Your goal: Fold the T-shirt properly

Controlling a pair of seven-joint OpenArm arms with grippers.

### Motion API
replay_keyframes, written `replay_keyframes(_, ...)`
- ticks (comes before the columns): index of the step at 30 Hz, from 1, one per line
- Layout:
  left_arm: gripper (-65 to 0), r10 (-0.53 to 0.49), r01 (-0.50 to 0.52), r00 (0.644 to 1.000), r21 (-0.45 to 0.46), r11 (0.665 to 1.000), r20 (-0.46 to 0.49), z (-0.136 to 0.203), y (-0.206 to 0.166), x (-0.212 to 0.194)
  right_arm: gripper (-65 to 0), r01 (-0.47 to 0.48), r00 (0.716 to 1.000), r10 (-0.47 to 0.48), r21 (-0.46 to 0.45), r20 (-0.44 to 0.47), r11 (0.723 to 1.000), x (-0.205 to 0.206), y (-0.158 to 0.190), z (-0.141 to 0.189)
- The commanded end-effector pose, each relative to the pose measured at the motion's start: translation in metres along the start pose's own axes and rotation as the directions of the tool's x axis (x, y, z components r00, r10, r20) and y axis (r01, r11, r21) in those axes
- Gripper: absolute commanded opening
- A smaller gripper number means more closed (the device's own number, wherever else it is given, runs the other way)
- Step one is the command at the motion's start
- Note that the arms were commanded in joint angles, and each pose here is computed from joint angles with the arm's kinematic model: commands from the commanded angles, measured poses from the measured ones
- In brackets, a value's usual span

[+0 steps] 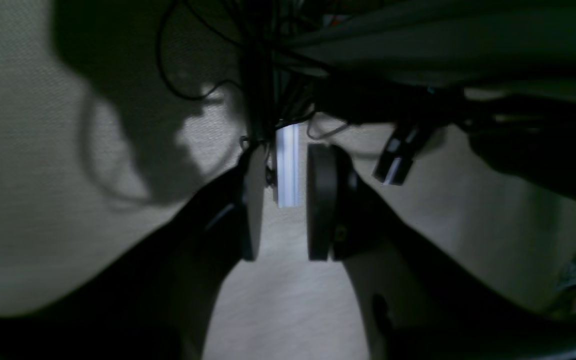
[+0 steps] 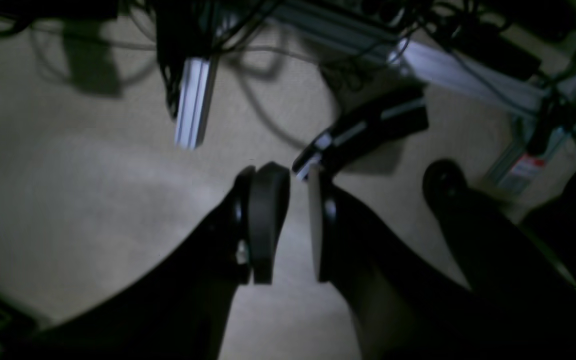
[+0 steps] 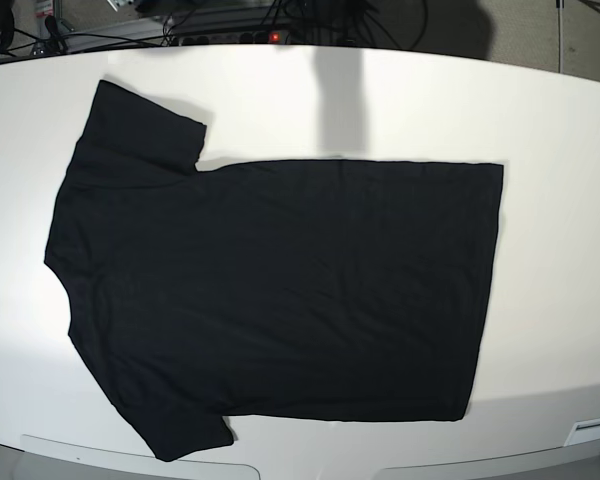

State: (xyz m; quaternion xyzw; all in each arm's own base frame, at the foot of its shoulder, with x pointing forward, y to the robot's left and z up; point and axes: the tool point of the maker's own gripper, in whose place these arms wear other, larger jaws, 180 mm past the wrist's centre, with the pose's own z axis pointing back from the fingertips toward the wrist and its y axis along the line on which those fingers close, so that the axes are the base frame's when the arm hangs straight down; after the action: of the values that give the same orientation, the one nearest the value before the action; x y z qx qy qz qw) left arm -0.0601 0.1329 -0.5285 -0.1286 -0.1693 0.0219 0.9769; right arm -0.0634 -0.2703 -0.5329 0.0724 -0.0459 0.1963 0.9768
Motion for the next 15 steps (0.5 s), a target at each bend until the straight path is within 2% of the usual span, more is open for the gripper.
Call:
replay_keyframes(1,-50.0,-0.008,0.008,1.0,-0.002,1.0,0.016,0.012,-0.002,0.001,-52.4,-0.015,1.0,0.015,0.009,0.011,1.0,0.0,-0.001,0.012)
replay_keyframes(5,-50.0,-0.095,0.094,0.993,0.016,0.995,0.077,0.043,-0.006,0.028,-52.4,-0.064,0.996,0.064,0.005,0.062,0.998,0.012,0.002,0.047)
replay_keyframes(9,-50.0,-0.242,0.236,0.964,0.057,0.97,0.114,0.064,-0.01,0.07,-52.4,-0.096,0.987,0.106,-0.088,0.122,0.991,0.041,-0.019,0.083)
replay_keyframes(12,-50.0,-0.369,0.354,0.914,0.111,0.929,0.167,0.077,-0.015,0.11,-52.4,-0.112,0.968,0.15,-0.189,0.199,0.975,0.074,-0.044,0.114)
replay_keyframes(15,-50.0,-0.497,0.469,0.838,0.168,0.867,0.224,0.089,-0.021,0.152,-52.4,-0.121,0.948,0.198,-0.294,0.249,0.948,0.104,-0.069,0.144)
